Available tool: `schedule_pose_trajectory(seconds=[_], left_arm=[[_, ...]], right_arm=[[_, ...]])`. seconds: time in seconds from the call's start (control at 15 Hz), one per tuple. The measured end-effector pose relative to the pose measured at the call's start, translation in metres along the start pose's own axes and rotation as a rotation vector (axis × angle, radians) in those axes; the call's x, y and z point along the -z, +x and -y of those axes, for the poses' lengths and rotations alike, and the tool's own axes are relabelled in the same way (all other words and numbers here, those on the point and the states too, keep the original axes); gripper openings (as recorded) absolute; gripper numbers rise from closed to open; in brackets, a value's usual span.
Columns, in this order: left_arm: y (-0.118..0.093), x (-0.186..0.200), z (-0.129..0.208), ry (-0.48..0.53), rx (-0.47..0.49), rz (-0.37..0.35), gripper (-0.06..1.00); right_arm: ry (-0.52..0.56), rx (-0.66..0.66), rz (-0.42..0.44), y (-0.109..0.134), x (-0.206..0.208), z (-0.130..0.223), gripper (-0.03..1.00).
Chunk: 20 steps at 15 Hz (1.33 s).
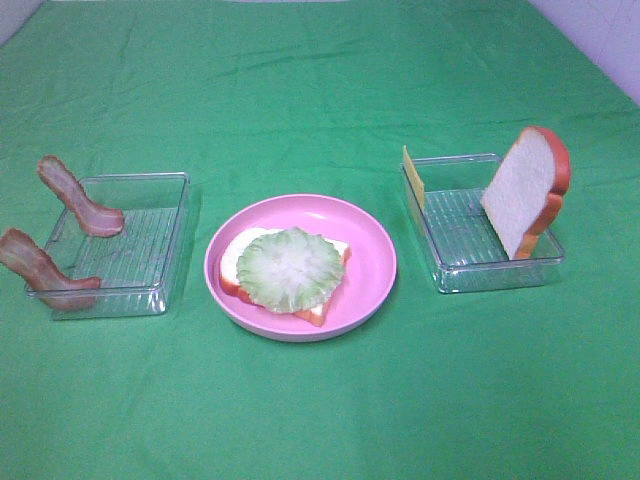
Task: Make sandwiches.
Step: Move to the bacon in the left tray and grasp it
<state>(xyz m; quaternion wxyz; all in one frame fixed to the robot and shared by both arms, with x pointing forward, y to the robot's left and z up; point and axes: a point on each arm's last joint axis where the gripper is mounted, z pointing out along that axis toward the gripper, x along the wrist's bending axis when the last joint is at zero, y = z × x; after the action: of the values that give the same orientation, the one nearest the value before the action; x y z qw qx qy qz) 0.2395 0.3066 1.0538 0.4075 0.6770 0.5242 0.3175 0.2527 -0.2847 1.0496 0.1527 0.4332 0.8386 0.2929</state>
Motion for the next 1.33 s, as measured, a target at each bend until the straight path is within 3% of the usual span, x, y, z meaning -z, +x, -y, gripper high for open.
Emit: schedule_pose_trajectory(seconds=[0.2,0.4,0.47,0.53,0.6,0.73,0.8,1.0,1.2,1.33], left_arm=[[-0.002,-0.011,-0.022,0.008,0.108,0.01,0.72],[-0.004,-0.038,-0.044,0.053,0.227,-0.003,0.72],[-0.004,-0.053,-0.055,0.096,0.271,-0.021,0.72],[-0.004,-0.086,-0.076,0.226,0.319,-0.076,0.72],[-0.004,-0.086,-0.076,0.226,0.319,-0.076,0.72],[-0.006,-0.12,-0.1,0.37,0.325,-0.117,0.72],[-0.007,-0.167,-0.116,0.552,0.302,-0.172,0.72],[-0.009,-0.23,-0.131,0.749,0.249,-0.225,0.72],[-0.004,-0.275,-0.141,0.835,0.232,-0.246,0.72],[0.012,-0.307,-0.141,0.891,0.266,-0.273,0.72]], right_arm=[[-0.2,0.057,-0.005,0.005,0.018,0.02,0.78],[-0.278,0.058,0.01,0.005,0.024,0.03,0.78],[-0.285,0.057,0.017,0.004,0.024,0.03,0.78],[-0.314,0.056,0.024,0.003,0.019,0.028,0.78],[-0.314,0.056,0.024,0.003,0.019,0.028,0.78],[-0.324,0.056,0.025,0.003,0.017,0.027,0.78],[-0.325,0.056,0.025,0.003,0.017,0.027,0.78],[-0.325,0.057,0.025,0.003,0.017,0.027,0.78],[-0.325,0.057,0.025,0.003,0.017,0.027,0.78],[-0.325,0.057,0.025,0.003,0.017,0.027,0.78]])
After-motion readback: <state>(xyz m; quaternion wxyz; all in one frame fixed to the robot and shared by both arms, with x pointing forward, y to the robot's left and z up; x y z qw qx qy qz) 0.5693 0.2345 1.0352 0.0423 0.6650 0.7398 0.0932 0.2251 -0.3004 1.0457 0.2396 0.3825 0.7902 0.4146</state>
